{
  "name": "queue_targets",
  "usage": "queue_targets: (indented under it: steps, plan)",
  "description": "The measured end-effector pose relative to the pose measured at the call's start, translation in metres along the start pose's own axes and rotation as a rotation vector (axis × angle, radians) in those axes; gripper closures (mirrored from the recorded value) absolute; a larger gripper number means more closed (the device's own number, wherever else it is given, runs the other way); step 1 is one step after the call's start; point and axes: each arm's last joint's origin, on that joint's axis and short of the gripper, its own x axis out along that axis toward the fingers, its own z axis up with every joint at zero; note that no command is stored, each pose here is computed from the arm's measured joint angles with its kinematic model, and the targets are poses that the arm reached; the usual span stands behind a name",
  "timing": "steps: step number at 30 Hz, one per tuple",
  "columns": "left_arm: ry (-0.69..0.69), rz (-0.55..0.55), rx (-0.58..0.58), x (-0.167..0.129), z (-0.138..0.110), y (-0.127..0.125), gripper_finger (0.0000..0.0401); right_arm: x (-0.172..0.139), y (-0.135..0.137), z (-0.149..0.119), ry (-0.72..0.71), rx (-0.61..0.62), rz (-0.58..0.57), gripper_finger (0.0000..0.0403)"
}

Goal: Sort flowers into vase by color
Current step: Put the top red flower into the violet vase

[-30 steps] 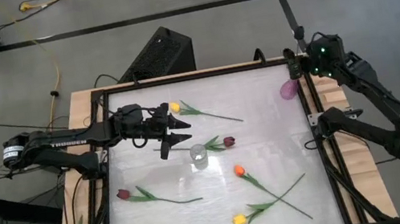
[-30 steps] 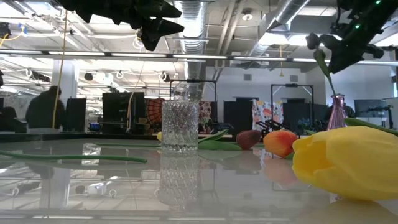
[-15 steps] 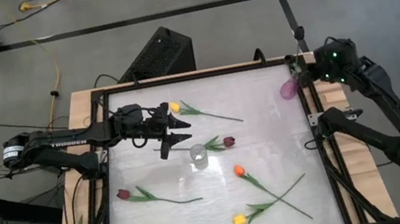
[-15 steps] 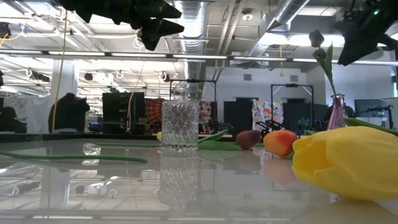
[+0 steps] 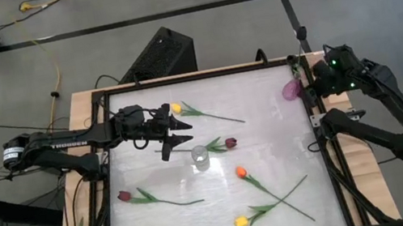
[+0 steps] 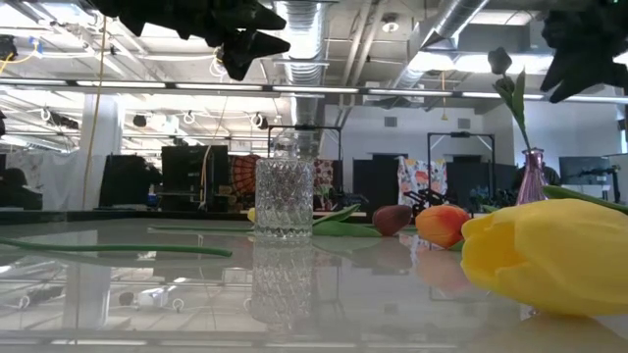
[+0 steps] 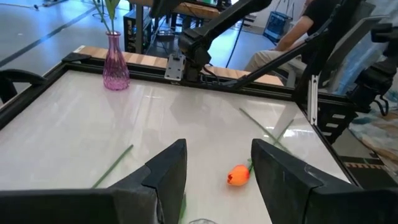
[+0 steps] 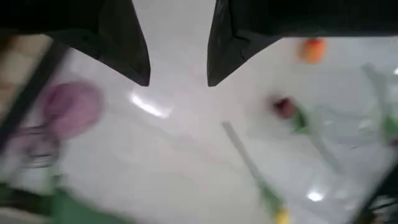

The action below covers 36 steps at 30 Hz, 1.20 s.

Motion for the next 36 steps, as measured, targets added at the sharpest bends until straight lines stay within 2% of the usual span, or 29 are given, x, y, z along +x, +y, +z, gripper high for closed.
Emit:
queue_targets:
  steps: [4,18,24,32,36]
  plan:
    - [0.02,-0.002,-0.005,0.0,-0.002,-0.001,0.0232,0.001,0.006,-0.002,0.041,-0.01,0.083,0.0217]
    - [0.09,-0.059,0.042,0.003,-0.011,-0.019,0.0232,0.002,0.027,-0.014,0.208,-0.016,0.257,0.0235]
    - [0.157,0.014,0.038,0.002,-0.018,-0.017,0.0232,0.011,0.038,-0.016,0.241,-0.054,0.326,0.0235]
    - [0.375,0.269,0.048,-0.005,-0.04,-0.008,0.0232,0.053,0.07,-0.03,0.334,-0.178,0.466,0.0235]
    - [0.443,0.291,0.016,-0.008,-0.047,-0.007,0.0232,0.067,0.09,-0.04,0.357,-0.26,0.472,0.0235]
